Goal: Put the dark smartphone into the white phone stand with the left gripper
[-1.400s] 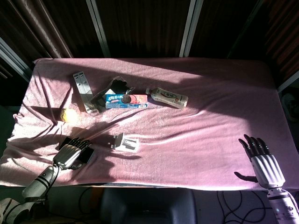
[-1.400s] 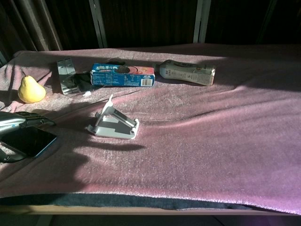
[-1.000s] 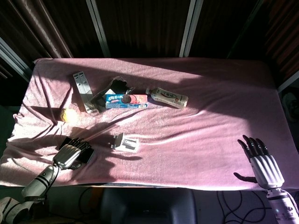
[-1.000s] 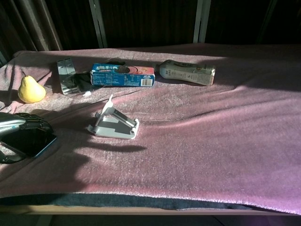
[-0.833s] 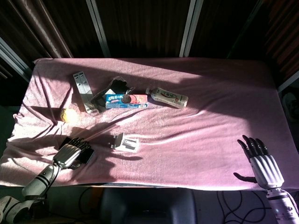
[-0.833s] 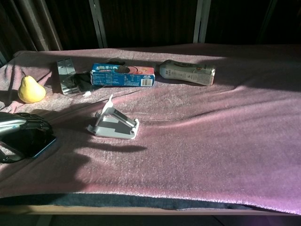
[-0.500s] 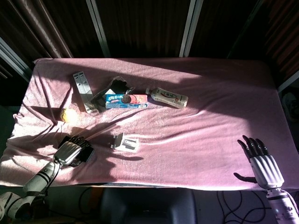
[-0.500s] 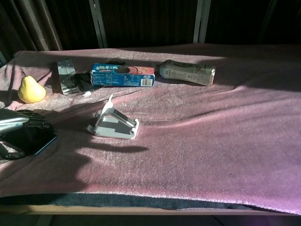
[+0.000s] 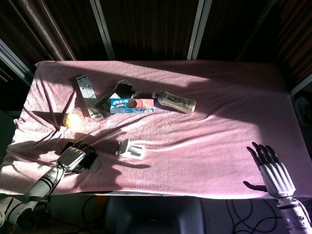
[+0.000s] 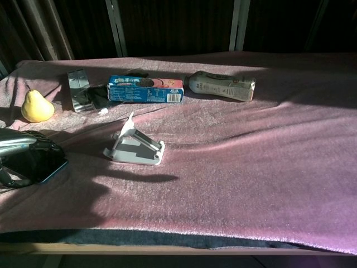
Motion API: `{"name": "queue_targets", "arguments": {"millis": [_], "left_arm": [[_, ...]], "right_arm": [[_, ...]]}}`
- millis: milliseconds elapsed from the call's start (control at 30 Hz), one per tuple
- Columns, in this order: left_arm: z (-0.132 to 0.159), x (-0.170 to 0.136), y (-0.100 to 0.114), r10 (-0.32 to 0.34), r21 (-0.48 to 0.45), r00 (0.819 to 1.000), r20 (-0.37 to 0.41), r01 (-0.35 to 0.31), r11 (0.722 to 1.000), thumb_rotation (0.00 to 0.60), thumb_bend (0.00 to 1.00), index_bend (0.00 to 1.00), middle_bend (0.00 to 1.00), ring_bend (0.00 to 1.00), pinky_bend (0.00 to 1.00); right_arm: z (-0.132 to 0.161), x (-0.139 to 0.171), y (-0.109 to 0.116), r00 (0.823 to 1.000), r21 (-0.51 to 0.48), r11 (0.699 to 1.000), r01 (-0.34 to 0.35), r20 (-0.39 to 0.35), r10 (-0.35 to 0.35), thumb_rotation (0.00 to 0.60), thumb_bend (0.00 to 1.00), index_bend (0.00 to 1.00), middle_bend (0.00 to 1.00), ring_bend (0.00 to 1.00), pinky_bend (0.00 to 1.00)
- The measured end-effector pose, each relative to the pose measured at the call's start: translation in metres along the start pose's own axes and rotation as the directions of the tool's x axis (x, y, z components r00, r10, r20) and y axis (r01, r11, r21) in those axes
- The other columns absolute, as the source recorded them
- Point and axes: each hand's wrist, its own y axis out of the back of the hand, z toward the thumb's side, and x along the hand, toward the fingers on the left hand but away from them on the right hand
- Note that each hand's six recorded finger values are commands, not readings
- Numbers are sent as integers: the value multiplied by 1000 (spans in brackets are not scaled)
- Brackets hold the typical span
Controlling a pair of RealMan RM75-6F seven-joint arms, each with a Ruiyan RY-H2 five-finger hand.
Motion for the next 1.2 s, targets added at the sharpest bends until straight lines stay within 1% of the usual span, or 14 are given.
{"name": "queue_targets", "arguments": {"millis": [100, 167, 300, 367, 433, 500, 567, 667, 733, 833, 967, 1033, 1167, 1200], "left_arm": [[0, 1, -1, -6, 2, 1000, 1, 6, 1000, 600, 335, 310, 359, 139, 0], [-1, 1, -2, -12, 5, 1000, -1, 12, 1000, 600, 335, 325, 398, 161, 0], [-3, 3, -4, -23, 9, 1000, -8, 23, 1000, 600, 335, 359, 532, 242, 0], [-3, 3, -5, -24, 10, 1000, -9, 24, 1000, 600, 335, 406, 607, 287, 0], [-3, 3, -6, -29, 12, 1000, -9, 29, 999, 600, 340, 489, 701, 341, 1], [-3, 3, -7, -33, 14, 999, -9, 33, 999, 600, 369, 589, 816, 427, 18], [-3, 3, -5, -21, 12, 1000, -8, 21, 1000, 600, 422, 695, 919, 525, 63], [-2, 1, 1, 27, -5, 1000, -5, -27, 1000, 600, 478, 790, 992, 621, 126], [-1, -1, 6, 69, -39, 998, 0, -69, 997, 600, 495, 810, 1000, 647, 145], [0, -4, 10, 99, -124, 995, 11, -97, 988, 600, 500, 813, 1000, 649, 146], [-1, -9, 16, 160, -263, 987, 28, -148, 953, 600, 500, 815, 1000, 649, 146], [-4, -11, 22, 212, -335, 977, 32, -189, 923, 600, 499, 816, 1000, 649, 145], [-10, -16, 28, 299, -470, 954, 36, -248, 847, 600, 499, 817, 1000, 647, 145], [-12, -17, 30, 324, -511, 945, 36, -262, 819, 600, 499, 816, 1000, 646, 145]], "right_arm": [[0, 0, -1, 1000, 2, 1000, -2, 0, 2, 600, 204, 0, 0, 0, 0], [0, 0, -1, 1000, 3, 1000, -4, -1, 4, 600, 203, 0, 0, 0, 0], [1, 0, -1, 1000, 2, 1000, -4, -3, 4, 600, 203, 0, 0, 0, 0], [1, 0, -1, 1000, 2, 1000, -5, -3, 5, 600, 203, 0, 0, 0, 0], [1, 0, -1, 1000, 3, 1000, -6, -4, 6, 600, 203, 0, 0, 0, 0], [1, 0, -1, 1000, 3, 1000, -7, -6, 7, 600, 203, 0, 0, 0, 0], [1, 1, -1, 1000, 2, 1000, -7, -6, 7, 600, 203, 0, 0, 0, 0], [1, 1, -1, 1000, -1, 1000, -5, -6, 5, 600, 203, 0, 0, 0, 0], [1, 1, -1, 1000, -2, 1000, -4, -6, 4, 600, 203, 0, 0, 0, 0], [1, 1, -1, 1000, 0, 1000, -6, -8, 6, 600, 203, 0, 0, 0, 0], [2, 1, -1, 1000, 1, 1000, -6, -9, 6, 600, 203, 0, 0, 0, 0], [2, 1, -1, 1000, 1, 1000, -6, -9, 6, 600, 203, 0, 0, 0, 0], [3, 1, -2, 1000, 2, 1000, -9, -10, 9, 600, 203, 0, 0, 0, 0], [3, 1, -2, 1000, 3, 1000, -9, -11, 9, 600, 203, 0, 0, 0, 0]]}}
